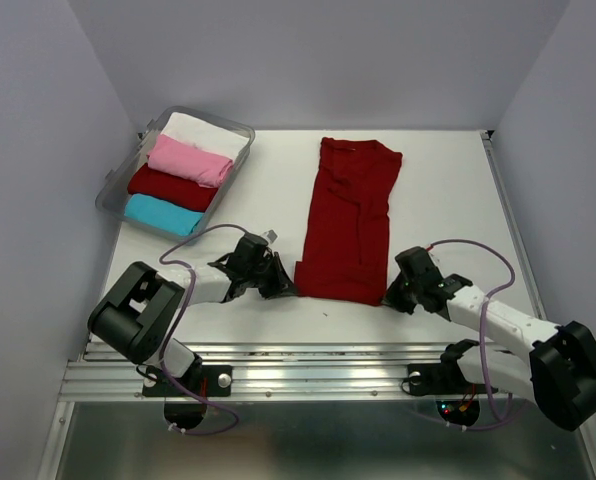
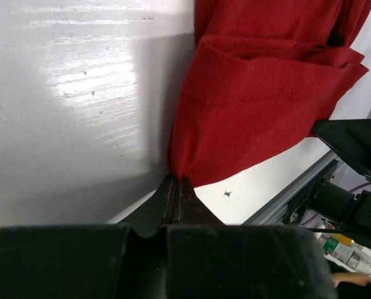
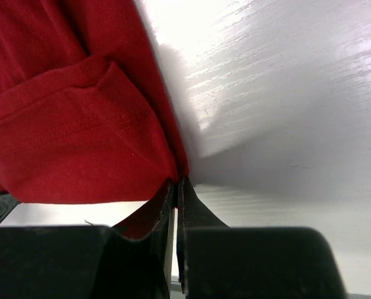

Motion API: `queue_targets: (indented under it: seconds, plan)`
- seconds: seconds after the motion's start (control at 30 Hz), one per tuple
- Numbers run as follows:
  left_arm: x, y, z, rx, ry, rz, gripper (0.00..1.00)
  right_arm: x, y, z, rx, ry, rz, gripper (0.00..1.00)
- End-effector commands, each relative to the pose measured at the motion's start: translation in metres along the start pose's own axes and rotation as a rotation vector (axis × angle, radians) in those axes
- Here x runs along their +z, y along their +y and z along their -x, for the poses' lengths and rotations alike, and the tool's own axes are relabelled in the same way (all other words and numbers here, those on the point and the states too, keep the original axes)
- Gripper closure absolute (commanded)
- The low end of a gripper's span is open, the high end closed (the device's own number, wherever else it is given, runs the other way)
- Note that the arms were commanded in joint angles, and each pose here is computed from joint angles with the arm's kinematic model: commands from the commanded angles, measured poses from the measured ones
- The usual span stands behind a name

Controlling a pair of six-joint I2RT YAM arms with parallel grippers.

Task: Roll the t-shirts
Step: Roll the T-shirt to the center of the board.

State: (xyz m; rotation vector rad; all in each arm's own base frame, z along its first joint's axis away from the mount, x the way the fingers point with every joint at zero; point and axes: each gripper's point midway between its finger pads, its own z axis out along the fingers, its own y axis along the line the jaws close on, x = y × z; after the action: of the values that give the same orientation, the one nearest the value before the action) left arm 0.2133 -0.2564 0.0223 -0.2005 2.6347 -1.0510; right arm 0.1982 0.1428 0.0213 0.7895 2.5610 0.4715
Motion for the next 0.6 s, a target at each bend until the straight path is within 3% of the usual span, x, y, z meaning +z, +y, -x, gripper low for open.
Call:
queue_targets:
  seconds: [0.0, 0.13, 0.57]
  plan:
    - [-0.006, -0.016, 0.013, 0.01, -0.038, -0.012, 1.0, -0.006, -0.008, 0.006, 0.006, -0.045, -0.031, 0.99]
    - [-0.007, -0.012, 0.019, 0.024, -0.036, 0.057, 1.0, -0.015, -0.003, 0.013, 0.008, -0.072, -0.021, 0.99]
    - [-0.015, -0.047, 0.04, 0.041, -0.054, 0.013, 1.0, -0.03, 0.013, 0.032, -0.01, -0.126, -0.017, 0.99]
